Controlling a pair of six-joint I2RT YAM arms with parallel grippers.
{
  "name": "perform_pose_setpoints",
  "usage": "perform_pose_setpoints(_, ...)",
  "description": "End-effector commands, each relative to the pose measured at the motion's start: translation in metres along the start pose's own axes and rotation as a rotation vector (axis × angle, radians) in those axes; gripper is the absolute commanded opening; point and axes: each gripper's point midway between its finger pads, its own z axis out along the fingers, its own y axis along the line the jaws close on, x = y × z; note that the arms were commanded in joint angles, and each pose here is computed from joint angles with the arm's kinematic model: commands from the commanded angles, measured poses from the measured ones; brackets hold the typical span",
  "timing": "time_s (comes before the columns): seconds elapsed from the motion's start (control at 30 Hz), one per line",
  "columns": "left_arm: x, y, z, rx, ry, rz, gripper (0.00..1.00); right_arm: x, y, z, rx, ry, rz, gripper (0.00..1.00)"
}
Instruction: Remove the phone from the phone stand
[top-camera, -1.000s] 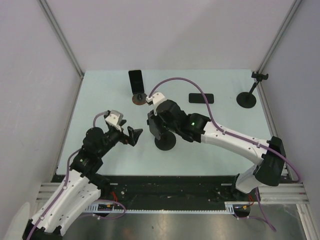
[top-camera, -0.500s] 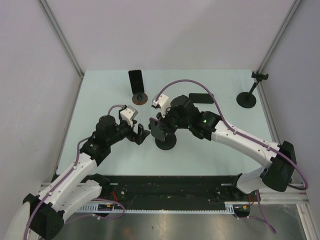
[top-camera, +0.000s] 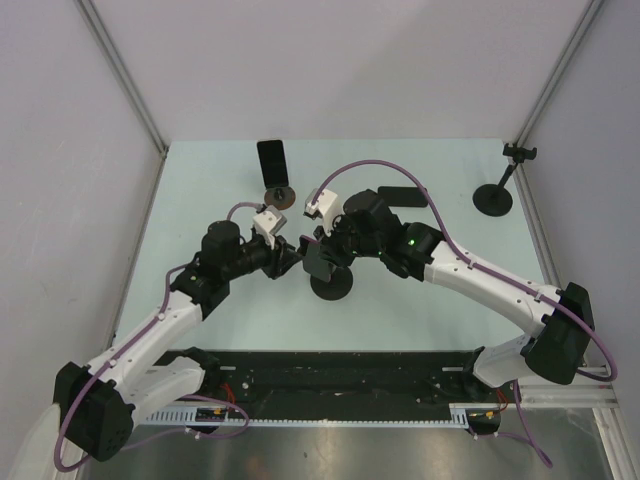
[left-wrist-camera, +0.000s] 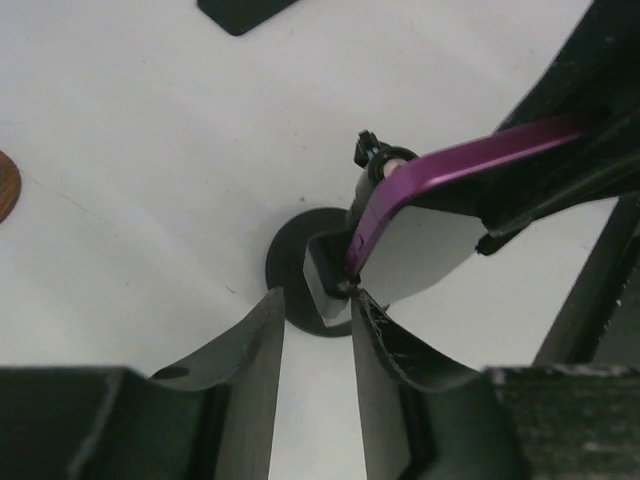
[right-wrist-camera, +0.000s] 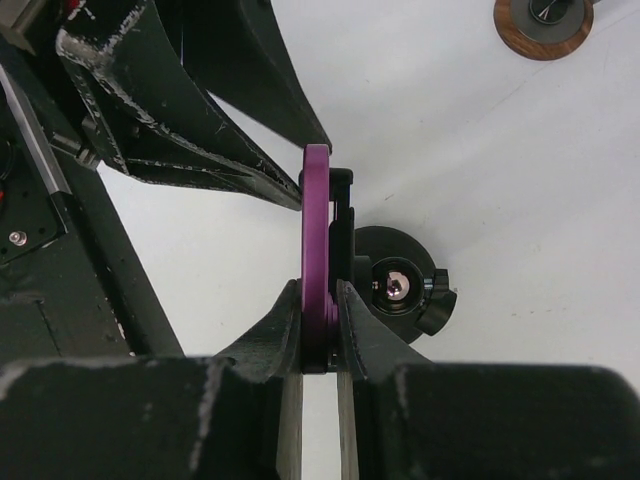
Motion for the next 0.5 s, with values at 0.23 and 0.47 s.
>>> perform_pose_setpoints(0.23, -0.035, -0.012, -0.001, 0.078, -0.138, 0.104, 0.01, -0.019, 0.008, -0.002, -0.002, -0.071, -0.018, 0.16)
perform_pose_setpoints(0.47, -0.034, -0.014, -0.003, 0.070, -0.145, 0.100, 0.01, -0.025, 0.005, 0.005, 0.056, -0.092, 0.001, 0.59)
